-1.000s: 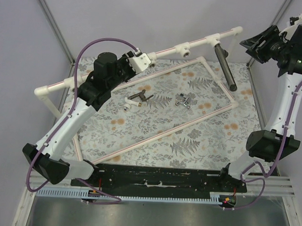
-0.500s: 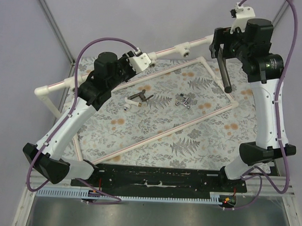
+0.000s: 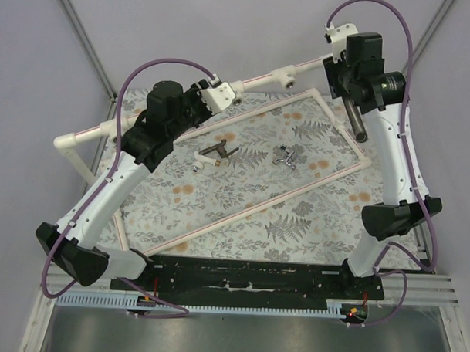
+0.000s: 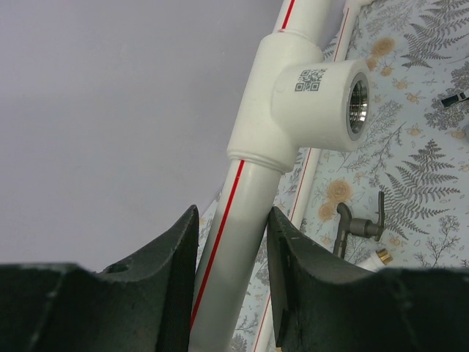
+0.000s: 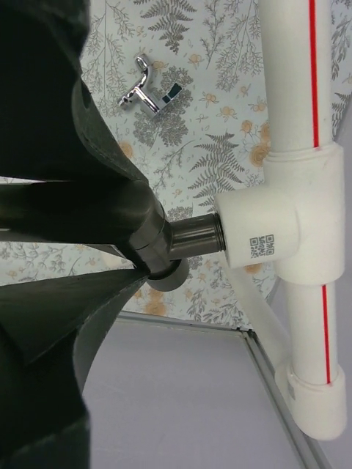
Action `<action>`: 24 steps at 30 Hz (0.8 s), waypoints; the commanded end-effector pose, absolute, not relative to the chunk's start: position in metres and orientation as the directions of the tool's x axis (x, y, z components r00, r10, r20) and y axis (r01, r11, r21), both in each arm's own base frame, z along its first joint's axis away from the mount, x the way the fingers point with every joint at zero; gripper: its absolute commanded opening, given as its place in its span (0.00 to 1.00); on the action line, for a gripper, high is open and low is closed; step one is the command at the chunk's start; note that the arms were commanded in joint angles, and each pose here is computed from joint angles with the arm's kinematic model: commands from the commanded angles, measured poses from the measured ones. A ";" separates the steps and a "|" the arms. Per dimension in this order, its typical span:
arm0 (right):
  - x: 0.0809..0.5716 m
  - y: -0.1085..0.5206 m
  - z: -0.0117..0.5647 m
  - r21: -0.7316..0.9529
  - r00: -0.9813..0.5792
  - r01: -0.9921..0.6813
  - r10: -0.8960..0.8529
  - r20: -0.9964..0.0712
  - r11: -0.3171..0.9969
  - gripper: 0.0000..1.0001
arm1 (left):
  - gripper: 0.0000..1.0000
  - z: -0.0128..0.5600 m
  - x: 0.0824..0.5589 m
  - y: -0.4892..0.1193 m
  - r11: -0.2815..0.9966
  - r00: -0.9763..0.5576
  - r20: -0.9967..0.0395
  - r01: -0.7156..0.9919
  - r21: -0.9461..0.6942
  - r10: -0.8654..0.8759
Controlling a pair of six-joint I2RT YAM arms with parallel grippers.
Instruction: Install the water faucets
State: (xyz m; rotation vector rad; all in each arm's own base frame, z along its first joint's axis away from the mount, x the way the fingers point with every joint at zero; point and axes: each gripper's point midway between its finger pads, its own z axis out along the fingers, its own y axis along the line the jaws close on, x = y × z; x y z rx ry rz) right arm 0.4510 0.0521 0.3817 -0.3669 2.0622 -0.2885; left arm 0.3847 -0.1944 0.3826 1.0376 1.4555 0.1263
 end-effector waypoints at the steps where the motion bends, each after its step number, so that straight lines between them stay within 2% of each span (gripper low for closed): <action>1: 0.447 0.052 0.401 -0.303 -0.429 -0.182 -0.353 -0.831 0.935 0.45 | 0.06 0.290 0.364 -0.178 0.570 -0.095 -0.687 0.647 0.507 0.720; 5: 0.446 0.048 0.404 -0.112 -0.429 -0.242 -0.210 -0.879 0.964 0.25 | 0.06 0.290 0.363 -0.178 0.569 -0.094 -0.687 0.648 0.507 0.720; 8: 0.446 0.048 0.408 0.062 -0.441 -0.283 -0.072 -0.894 0.957 0.17 | 0.06 0.289 0.363 -0.177 0.569 -0.096 -0.687 0.648 0.506 0.720; 10: 0.450 0.040 0.410 0.221 -0.467 -0.283 0.067 -0.882 0.933 0.16 | 0.05 0.289 0.364 -0.178 0.566 -0.093 -0.686 0.650 0.508 0.722; 13: 0.459 0.027 0.412 0.450 -0.511 -0.252 0.277 -0.814 0.857 0.11 | 0.06 0.290 0.363 -0.177 0.567 -0.094 -0.685 0.648 0.509 0.722; 17: 0.475 0.003 0.408 0.725 -0.579 -0.152 0.534 -0.616 0.671 0.02 | 0.06 0.291 0.362 -0.175 0.568 -0.093 -0.685 0.645 0.512 0.723; 18: 0.477 -0.002 0.407 0.748 -0.580 -0.136 0.560 -0.592 0.650 0.02 | 0.06 0.290 0.361 -0.176 0.567 -0.093 -0.685 0.647 0.510 0.722; 24: 0.477 -0.015 0.411 0.672 -0.503 -0.123 0.538 -0.676 0.730 0.05 | 0.05 0.293 0.358 -0.174 0.570 -0.090 -0.688 0.642 0.513 0.720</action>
